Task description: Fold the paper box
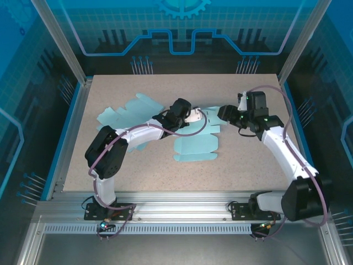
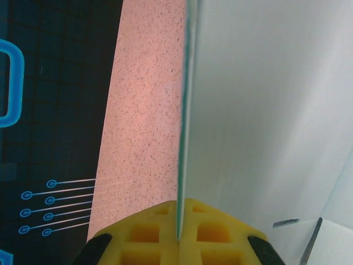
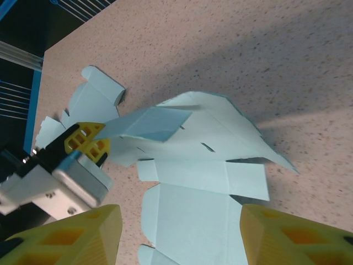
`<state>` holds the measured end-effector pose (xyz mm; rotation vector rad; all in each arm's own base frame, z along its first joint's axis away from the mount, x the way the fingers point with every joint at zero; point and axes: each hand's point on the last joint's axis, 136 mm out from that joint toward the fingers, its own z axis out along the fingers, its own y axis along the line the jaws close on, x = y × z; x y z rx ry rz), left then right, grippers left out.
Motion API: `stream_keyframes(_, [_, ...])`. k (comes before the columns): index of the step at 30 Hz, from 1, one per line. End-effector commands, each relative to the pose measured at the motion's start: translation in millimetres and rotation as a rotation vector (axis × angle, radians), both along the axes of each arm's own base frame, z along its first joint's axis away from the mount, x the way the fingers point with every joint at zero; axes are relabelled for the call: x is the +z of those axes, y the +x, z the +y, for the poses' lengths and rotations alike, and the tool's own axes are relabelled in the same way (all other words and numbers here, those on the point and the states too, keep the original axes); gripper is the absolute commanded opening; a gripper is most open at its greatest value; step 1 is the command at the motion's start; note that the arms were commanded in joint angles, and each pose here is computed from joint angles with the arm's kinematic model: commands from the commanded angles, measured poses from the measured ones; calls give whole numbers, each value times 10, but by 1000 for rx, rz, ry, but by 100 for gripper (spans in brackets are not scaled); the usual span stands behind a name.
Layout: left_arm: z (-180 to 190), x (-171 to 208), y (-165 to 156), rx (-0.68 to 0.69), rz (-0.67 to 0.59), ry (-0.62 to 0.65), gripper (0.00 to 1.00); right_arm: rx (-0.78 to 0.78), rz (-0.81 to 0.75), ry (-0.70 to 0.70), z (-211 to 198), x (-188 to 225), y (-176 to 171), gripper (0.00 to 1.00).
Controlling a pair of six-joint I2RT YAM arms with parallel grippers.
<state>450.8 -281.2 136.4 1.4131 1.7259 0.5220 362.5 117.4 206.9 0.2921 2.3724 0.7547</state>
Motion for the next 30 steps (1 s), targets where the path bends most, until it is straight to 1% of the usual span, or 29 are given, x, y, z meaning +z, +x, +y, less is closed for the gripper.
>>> stream_keyframes(1, [-41, 191, 5, 0, -59, -14, 0, 15, -10, 102, 198, 98, 212, 61])
stream_keyframes(6, [-34, 237, 16, 9, -95, -8, 0, 26, 46, 212, 420, -36, 443, 62])
stream_keyframes(10, [-25, 264, 16, 9, -113, -5, 0, 11, 82, 263, 495, -150, 532, 63])
stream_keyframes(15, [-34, 308, 4, 2, -132, -15, 0, -9, 81, 327, 539, -192, 611, 62])
stream_keyframes(16, [-35, 313, 4, 2, -136, -17, 0, -10, 80, 341, 558, -190, 624, 59])
stream_keyframes(21, [-66, 337, -7, -8, -143, -35, 0, -17, 94, 402, 611, -245, 677, 39])
stream_keyframes(26, [-78, 325, -21, -22, -144, -57, 0, -42, 111, 400, 577, -333, 664, 20])
stream_keyframes(28, [-58, 323, -22, -23, -134, -77, 6, -57, 119, 397, 533, -375, 654, 14])
stream_keyframes(30, [-22, 304, -46, -38, -100, -108, 17, -67, 126, 399, 492, -407, 648, 12])
